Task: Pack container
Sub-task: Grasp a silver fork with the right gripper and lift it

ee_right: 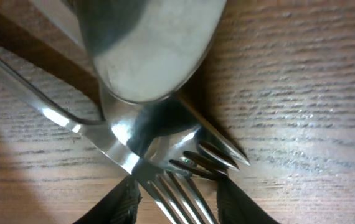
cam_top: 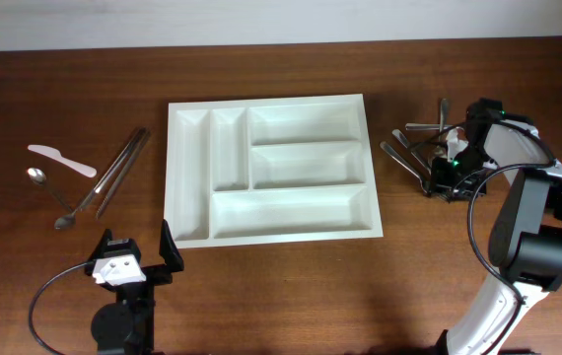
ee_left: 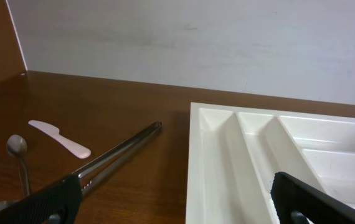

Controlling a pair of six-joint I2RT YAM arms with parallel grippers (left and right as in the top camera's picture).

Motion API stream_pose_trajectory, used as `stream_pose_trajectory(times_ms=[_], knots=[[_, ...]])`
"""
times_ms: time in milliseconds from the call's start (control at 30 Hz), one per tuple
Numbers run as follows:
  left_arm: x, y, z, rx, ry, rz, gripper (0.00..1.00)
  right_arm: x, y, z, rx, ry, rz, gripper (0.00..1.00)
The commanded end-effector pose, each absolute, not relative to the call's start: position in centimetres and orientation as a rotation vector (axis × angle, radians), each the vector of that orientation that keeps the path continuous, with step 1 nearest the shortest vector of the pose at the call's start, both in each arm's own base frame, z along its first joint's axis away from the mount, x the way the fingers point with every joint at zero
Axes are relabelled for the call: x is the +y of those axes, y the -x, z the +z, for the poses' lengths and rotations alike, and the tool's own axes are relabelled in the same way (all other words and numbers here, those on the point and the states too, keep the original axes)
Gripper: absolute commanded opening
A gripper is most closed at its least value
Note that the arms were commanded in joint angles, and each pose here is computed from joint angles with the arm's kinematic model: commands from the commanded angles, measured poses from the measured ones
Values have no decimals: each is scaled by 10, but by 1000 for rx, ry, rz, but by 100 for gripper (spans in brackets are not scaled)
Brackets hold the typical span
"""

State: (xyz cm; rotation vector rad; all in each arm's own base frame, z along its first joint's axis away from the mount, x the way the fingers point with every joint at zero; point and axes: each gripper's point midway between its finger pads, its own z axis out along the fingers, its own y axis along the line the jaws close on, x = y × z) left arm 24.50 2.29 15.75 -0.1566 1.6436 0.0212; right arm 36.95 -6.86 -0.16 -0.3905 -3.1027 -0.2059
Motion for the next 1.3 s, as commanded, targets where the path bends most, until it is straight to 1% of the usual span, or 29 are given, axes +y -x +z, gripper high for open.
stream_pose_trajectory(times_ms=[0, 167, 267, 367, 867, 1000, 1267], knots=[[20, -245, 157, 1643, 129, 24, 99, -67, -370, -12, -3101, 381, -227, 36], [20, -245, 157, 1643, 129, 24, 99, -68, -376, -9, -3123, 382, -225, 24], [20, -245, 157, 1643, 129, 24, 99, -68, -376, -9, -3125, 382, -224, 9], [20, -245, 157, 1643, 129, 24, 99, -69, -377, -9, -3130, 381, -224, 4], [20, -245, 157, 1643, 129, 24, 99, -69, -384, -4, -3154, 377, -223, 4], [20, -245, 157, 1643, 129, 24, 99, -66, -401, 16, -3203, 350, -252, 4], [20, -245, 157, 1643, 129, 24, 99, -47, -445, 86, -3334, 166, -247, 4]])
